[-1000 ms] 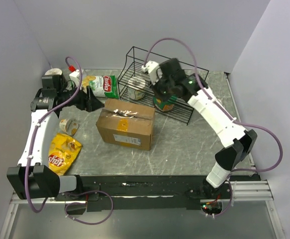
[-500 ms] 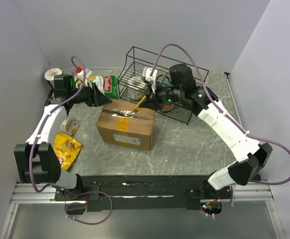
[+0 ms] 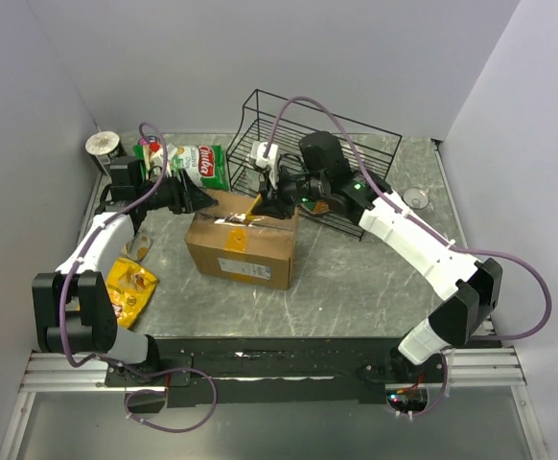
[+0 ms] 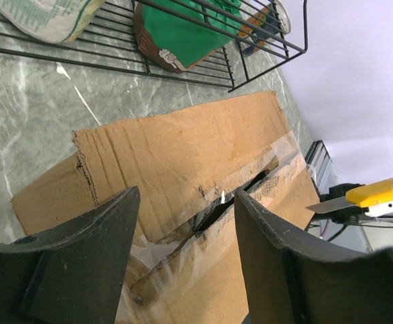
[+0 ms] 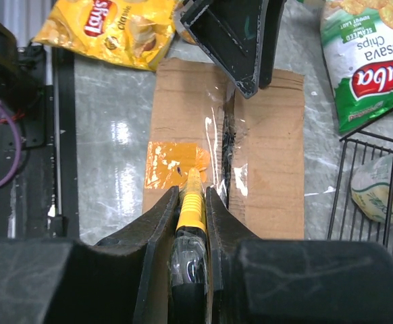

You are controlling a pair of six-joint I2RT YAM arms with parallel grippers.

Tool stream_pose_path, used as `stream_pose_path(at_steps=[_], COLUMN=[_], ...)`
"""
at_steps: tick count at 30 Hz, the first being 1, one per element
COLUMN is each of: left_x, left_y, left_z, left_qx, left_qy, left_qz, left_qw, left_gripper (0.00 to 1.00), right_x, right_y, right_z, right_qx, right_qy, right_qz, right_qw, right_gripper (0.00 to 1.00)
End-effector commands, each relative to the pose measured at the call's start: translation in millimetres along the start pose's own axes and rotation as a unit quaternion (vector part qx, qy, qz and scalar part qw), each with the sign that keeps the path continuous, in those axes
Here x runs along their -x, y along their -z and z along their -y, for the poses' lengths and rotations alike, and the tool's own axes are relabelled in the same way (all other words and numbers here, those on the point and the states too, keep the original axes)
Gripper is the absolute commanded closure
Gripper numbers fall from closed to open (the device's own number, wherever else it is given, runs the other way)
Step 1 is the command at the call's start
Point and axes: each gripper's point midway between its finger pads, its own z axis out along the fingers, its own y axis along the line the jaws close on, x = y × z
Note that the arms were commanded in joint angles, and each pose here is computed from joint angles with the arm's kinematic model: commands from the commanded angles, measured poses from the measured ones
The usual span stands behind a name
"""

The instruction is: Unpack the express box

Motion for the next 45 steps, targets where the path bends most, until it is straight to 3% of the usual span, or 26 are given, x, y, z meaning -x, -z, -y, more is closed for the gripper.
stream_pose_path(at_steps=[1,17,45], left_x=[-3,-5,-11], left_y=[-2,-3,-2], left_z=[-8,-10,-8], left_qx=[0.017,0.02,0.017], left_qy=[-0.002,0.003,0.01], left_qz=[0.009,0.012,0.011], left_qw=[1.0,1.0,1.0], left_gripper=[0.36,0.36,0.36], right_x=[6,-25,-4], right_y=[-4,-11,-13], right_z=[9,16,35], right_qx=[-0.033,-0.054,-0.083], right_qy=[0.03,0.026,0.02], right_qz=[0.005,-0.04,-0.008], right_qw=[0.999,0.997,0.996], right_gripper=[1.0,1.0,1.0])
